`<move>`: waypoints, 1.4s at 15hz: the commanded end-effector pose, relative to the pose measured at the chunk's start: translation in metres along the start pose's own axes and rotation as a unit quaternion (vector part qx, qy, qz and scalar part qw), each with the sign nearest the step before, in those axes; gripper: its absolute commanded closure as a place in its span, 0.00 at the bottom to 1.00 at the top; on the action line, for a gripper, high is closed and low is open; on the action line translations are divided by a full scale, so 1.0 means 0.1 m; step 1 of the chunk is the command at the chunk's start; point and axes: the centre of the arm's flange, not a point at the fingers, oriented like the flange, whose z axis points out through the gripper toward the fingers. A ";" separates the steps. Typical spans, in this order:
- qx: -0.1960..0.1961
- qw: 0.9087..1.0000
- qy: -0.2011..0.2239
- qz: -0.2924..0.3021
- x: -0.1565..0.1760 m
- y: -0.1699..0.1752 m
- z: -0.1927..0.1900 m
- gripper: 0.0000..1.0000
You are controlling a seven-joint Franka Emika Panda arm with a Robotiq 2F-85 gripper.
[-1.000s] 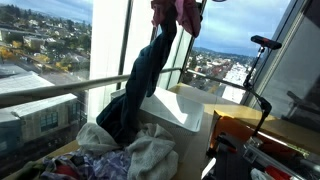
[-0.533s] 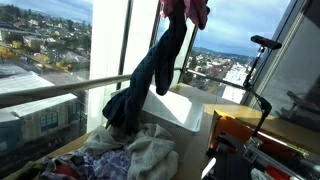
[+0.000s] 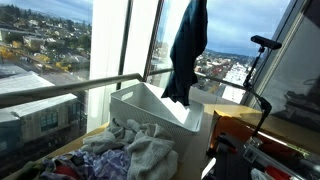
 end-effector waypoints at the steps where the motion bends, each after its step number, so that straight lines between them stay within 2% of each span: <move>1: -0.007 1.000 0.004 -0.014 0.10 0.00 -0.11 1.00; 2: -0.004 1.000 0.002 -0.015 0.10 -0.07 -0.23 1.00; 4: 0.005 1.000 -0.003 -0.017 0.02 -0.21 -0.19 1.00; 9: 0.029 0.999 -0.027 -0.024 -0.14 -0.65 0.13 1.00; 17: 0.092 0.991 -0.091 -0.027 -0.45 -1.68 1.56 1.00; 21: 0.107 0.987 -0.120 -0.027 -0.71 -1.96 2.13 1.00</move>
